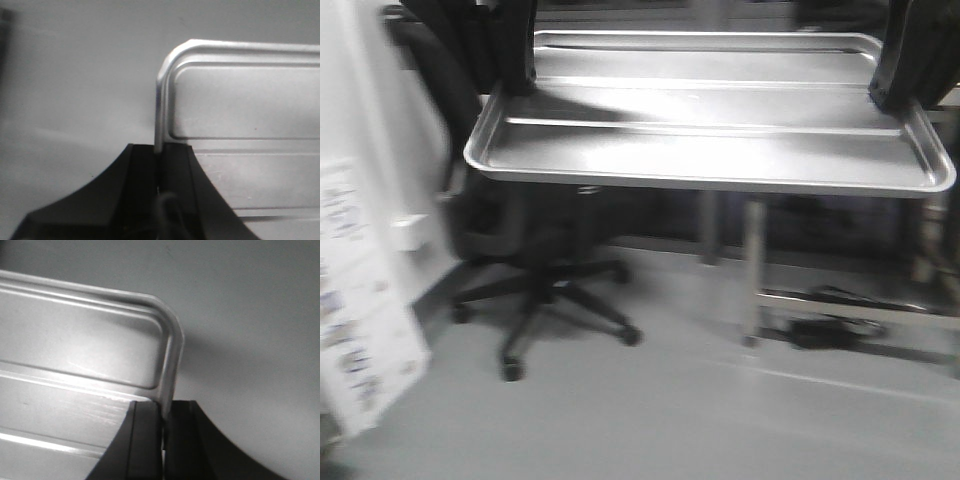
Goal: Grab silver tray and place in blue box
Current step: 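Hold the tray while the base drives to the shelf with the blue bin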
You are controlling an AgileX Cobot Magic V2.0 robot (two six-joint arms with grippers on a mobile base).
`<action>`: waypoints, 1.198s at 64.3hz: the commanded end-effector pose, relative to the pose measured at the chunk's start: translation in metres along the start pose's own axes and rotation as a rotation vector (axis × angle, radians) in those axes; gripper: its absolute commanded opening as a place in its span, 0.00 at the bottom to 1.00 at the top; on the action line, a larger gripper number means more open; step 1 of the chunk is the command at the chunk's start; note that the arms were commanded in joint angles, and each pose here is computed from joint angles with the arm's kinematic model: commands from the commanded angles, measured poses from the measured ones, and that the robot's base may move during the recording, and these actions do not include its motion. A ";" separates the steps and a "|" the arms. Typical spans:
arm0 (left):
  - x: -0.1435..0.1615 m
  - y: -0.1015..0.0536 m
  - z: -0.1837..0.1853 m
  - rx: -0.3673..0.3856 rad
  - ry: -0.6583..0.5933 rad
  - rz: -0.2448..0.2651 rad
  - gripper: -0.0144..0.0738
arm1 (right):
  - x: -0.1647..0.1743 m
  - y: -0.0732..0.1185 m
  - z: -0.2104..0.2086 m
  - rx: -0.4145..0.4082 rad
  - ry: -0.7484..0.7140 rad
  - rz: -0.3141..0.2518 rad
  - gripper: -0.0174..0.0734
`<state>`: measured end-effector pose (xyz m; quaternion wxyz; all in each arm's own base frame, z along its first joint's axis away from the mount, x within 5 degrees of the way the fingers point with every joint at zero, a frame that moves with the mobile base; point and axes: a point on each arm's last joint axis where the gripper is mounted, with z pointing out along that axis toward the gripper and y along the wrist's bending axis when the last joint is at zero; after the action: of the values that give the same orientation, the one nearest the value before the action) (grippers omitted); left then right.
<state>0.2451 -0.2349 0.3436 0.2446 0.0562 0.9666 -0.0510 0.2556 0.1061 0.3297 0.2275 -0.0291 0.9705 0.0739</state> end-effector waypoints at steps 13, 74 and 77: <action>-0.009 0.003 -0.026 0.045 -0.104 -0.001 0.05 | -0.007 0.001 -0.019 -0.019 -0.089 -0.024 0.26; -0.009 0.003 -0.026 0.045 -0.104 -0.001 0.05 | -0.007 0.001 -0.019 -0.019 -0.089 -0.024 0.26; -0.009 0.003 -0.026 0.045 -0.104 -0.001 0.05 | -0.007 0.001 -0.019 -0.019 -0.089 -0.024 0.26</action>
<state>0.2451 -0.2349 0.3436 0.2446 0.0562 0.9666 -0.0510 0.2559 0.1062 0.3299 0.2291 -0.0291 0.9701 0.0746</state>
